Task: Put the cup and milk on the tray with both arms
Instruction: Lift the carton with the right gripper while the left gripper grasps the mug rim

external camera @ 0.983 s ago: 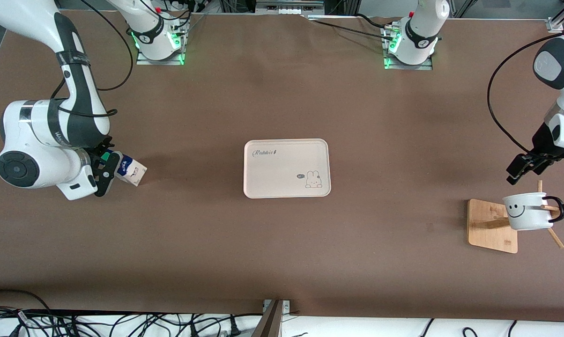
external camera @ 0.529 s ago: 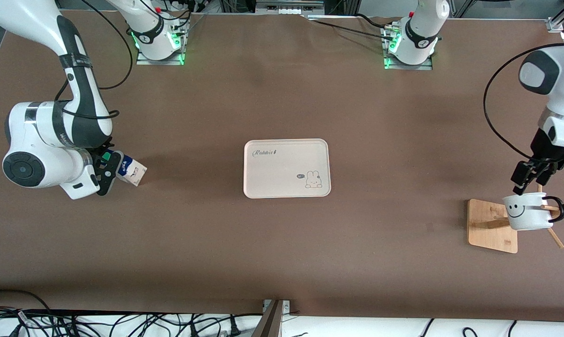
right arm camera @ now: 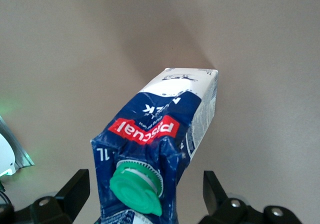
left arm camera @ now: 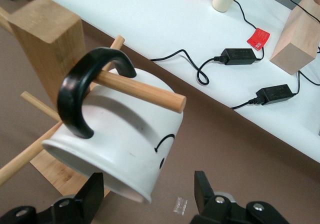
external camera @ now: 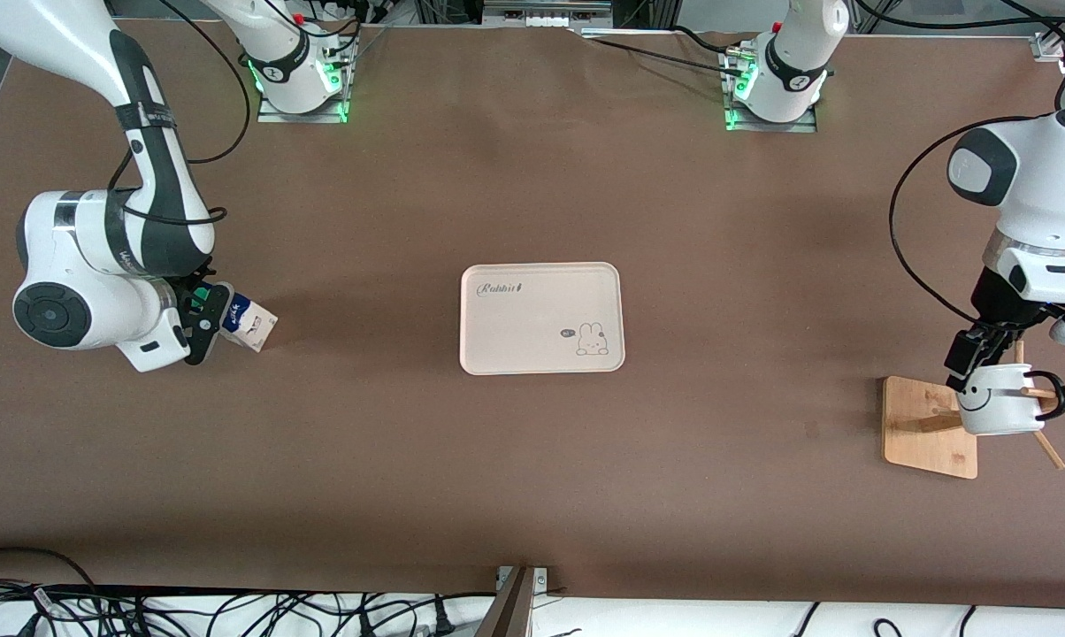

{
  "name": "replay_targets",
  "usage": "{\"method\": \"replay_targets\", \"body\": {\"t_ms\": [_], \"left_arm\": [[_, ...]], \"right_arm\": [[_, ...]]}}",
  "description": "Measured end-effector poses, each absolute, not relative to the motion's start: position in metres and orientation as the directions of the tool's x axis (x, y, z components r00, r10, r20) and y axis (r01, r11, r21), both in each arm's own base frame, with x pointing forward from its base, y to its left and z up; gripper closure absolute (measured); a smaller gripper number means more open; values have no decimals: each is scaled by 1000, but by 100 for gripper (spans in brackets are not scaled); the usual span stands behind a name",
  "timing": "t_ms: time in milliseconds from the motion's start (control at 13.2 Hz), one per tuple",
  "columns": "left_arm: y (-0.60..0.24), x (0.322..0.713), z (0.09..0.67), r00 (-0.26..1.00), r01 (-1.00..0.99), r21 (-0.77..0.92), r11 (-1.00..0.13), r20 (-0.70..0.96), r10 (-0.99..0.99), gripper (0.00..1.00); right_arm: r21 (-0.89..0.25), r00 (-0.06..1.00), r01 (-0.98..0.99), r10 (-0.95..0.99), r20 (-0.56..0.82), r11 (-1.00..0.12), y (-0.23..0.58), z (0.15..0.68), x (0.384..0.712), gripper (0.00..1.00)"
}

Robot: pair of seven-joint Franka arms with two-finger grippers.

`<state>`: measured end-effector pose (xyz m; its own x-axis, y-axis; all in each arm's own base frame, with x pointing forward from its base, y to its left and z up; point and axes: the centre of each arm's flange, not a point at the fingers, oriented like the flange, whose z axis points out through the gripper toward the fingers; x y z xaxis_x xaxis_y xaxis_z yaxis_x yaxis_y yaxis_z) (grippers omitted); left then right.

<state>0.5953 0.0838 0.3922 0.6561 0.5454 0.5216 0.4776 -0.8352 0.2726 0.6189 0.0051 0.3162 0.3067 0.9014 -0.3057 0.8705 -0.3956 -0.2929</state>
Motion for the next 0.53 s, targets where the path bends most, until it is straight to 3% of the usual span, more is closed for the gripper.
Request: {"method": "replay_targets", "body": {"t_ms": [76, 378, 453, 529], "left_arm": [[80, 599, 391, 655, 477, 280, -833, 518, 550, 27], [76, 605, 392, 653, 472, 286, -834, 521, 549, 76], [76, 605, 393, 653, 472, 286, -834, 522, 549, 85], [76, 605, 393, 653, 472, 286, -834, 522, 549, 90]], "right_arm": [[-295, 307, 869, 901, -307, -397, 4, 313, 617, 0], [-294, 307, 870, 901, -306, -396, 3, 310, 616, 0], [-294, 307, 870, 901, -306, -396, 3, 310, 616, 0], [-294, 307, 870, 901, -306, -396, 3, 310, 616, 7]]}}
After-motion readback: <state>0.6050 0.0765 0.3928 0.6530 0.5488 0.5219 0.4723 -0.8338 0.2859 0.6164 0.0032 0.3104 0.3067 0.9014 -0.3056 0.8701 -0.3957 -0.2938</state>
